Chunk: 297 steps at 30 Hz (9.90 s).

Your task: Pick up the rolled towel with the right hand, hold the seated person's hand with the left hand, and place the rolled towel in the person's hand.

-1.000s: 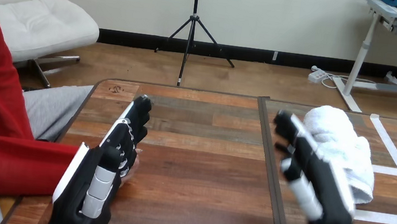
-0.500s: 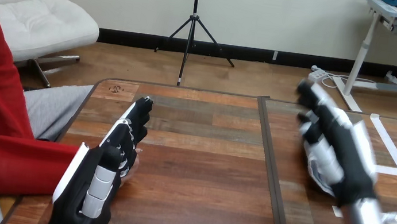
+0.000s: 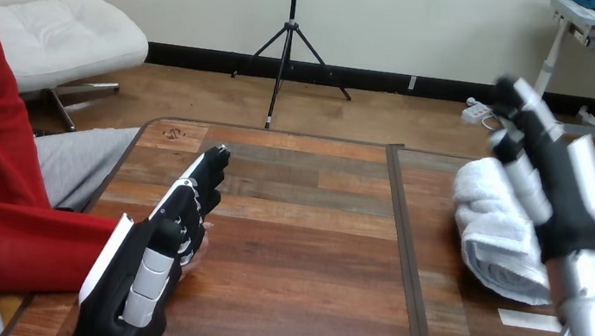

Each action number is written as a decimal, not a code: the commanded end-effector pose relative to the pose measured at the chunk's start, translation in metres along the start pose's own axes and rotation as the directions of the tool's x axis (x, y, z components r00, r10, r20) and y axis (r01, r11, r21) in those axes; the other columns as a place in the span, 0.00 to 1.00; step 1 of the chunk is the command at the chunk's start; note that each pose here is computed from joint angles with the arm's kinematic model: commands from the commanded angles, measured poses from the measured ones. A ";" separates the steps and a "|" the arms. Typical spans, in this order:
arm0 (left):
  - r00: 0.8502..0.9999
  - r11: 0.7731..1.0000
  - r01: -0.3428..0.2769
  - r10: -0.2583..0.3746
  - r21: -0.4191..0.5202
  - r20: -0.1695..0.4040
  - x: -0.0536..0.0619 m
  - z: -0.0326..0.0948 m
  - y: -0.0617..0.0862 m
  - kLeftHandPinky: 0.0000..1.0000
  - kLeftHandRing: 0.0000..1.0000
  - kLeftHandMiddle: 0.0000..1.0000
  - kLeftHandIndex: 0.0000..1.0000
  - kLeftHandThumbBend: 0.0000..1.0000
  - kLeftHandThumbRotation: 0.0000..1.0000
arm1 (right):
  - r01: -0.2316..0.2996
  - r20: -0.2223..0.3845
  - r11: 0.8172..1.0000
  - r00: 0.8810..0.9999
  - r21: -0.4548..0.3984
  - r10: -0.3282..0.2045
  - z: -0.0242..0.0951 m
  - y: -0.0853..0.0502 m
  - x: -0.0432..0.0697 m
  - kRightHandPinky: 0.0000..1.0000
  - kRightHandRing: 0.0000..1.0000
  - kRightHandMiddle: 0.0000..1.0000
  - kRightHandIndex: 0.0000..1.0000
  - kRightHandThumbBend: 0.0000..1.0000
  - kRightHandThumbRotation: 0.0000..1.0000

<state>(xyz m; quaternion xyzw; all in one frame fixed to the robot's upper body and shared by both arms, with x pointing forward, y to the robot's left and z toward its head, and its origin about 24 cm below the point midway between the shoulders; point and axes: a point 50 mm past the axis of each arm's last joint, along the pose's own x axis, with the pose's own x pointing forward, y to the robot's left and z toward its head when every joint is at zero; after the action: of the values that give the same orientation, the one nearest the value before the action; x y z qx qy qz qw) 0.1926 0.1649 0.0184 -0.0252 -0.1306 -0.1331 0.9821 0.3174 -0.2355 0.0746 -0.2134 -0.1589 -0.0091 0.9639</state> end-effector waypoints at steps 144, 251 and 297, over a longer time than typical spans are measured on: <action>0.995 1.000 0.008 -0.005 -0.026 0.101 0.016 0.015 -0.002 1.00 0.98 0.91 0.80 0.88 0.95 | -0.309 -0.631 0.888 0.775 -0.341 0.028 -0.045 0.014 0.036 0.99 1.00 1.00 1.00 1.00 0.46; 0.965 0.996 0.006 0.018 -0.093 0.262 0.013 0.039 0.009 0.96 0.95 0.90 0.62 0.72 0.92 | -0.418 -0.608 0.627 0.786 -0.657 -0.113 -0.067 0.021 0.004 0.27 0.36 0.43 0.49 0.68 0.00; 0.983 0.945 -0.116 0.064 0.306 0.175 0.010 0.037 0.019 0.81 0.84 0.81 0.65 0.66 0.94 | -0.112 -0.474 0.882 0.870 -0.458 -0.136 -0.054 0.009 0.013 0.37 0.43 0.47 0.46 0.72 0.00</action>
<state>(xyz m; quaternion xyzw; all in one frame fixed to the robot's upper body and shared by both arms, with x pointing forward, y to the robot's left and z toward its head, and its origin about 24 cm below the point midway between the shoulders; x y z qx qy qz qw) 0.1908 0.1763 0.0491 0.0222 -0.2026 -0.0909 0.9748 0.3403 -0.2622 0.0198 -0.4652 0.1474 -0.1014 0.8669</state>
